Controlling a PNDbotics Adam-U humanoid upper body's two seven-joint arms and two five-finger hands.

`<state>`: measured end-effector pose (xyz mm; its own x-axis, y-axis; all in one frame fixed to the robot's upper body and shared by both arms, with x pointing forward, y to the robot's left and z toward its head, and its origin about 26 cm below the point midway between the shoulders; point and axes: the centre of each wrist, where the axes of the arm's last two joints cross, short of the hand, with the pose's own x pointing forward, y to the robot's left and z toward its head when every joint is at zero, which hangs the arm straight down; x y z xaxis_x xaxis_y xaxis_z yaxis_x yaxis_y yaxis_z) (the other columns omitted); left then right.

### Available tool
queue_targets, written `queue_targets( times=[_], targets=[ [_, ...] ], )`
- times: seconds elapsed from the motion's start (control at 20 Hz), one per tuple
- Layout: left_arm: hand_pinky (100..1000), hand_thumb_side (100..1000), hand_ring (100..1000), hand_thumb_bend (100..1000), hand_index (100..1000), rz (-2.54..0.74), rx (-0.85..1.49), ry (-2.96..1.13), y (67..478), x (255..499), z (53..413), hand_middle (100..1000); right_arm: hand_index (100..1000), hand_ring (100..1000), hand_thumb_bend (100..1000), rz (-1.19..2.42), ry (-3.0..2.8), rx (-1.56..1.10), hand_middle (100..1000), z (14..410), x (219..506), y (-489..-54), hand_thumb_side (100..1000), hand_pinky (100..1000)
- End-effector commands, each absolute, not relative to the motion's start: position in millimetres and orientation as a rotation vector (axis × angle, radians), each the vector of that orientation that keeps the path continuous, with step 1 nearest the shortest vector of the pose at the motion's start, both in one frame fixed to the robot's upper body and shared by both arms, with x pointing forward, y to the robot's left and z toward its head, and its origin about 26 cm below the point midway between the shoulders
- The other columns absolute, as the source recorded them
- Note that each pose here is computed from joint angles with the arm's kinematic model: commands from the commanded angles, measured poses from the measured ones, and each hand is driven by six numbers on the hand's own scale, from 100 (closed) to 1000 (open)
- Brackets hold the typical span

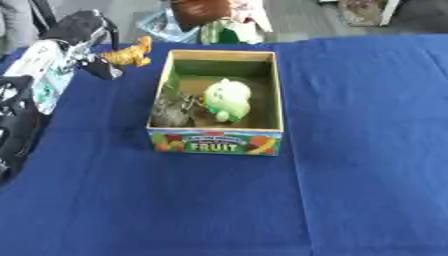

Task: Pick up objects on the table and place them in the box.

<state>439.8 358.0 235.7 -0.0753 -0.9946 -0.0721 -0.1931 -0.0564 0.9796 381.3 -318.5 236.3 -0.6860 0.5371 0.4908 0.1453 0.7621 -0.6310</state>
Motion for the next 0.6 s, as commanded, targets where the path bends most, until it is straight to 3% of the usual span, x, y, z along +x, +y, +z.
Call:
queue_targets(
  times=[0.05, 0.6],
  targets=[
    [261, 129, 103, 332, 231, -1.182, 1.442, -1.462, 361.0, 428.8, 275.1, 100, 856, 707, 557, 0.751, -2.279, -0.538, 721, 246.9, 380.2, -324.7, 279, 594],
    [271, 136, 106, 337, 232, -1.319, 1.333, -1.738, 293.7, 410.5, 311.1, 100, 856, 708, 557, 0.760, -2.269, -0.531, 721, 243.9, 380.6, -324.6, 279, 595]
  ],
)
